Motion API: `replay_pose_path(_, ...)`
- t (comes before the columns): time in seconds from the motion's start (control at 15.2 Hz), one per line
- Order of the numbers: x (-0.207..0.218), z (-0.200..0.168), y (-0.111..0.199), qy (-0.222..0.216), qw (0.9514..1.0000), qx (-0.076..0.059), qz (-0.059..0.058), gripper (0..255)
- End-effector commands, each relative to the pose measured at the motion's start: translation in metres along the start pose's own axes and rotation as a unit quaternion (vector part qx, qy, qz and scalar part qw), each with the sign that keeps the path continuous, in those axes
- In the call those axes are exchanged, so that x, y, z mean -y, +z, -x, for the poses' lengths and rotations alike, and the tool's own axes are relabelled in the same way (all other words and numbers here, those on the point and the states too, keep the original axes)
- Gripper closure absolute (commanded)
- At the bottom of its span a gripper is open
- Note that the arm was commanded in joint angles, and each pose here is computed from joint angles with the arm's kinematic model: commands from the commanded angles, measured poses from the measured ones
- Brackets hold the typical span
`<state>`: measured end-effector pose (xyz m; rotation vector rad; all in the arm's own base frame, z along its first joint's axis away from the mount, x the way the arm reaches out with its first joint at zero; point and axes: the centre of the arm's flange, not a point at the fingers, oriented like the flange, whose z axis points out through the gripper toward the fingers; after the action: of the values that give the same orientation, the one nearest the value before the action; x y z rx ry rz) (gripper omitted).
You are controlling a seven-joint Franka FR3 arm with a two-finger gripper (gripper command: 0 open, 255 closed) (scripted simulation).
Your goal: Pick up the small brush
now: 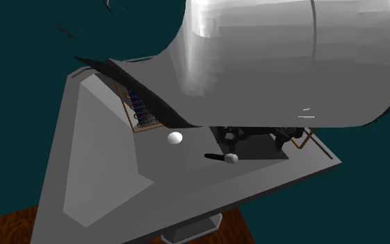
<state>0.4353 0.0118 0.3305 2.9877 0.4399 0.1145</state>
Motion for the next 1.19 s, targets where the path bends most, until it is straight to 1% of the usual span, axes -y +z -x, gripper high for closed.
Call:
replay_pose_path(0.0, 0.006, -0.01, 0.024, -0.014, 0.9999, -0.004, 0.001, 0)
replay_pose_path(0.33, 0.017, -0.036, 0.083, -0.048, 0.9988, -0.012, 0.004, 0)
replay_pose_path(0.66, 0.029, -0.062, 0.141, -0.082, 0.9964, -0.019, 0.007, 0)
replay_pose_path(1.12, 0.034, -0.064, 0.181, -0.087, 0.996, -0.02, 0.008, 0)
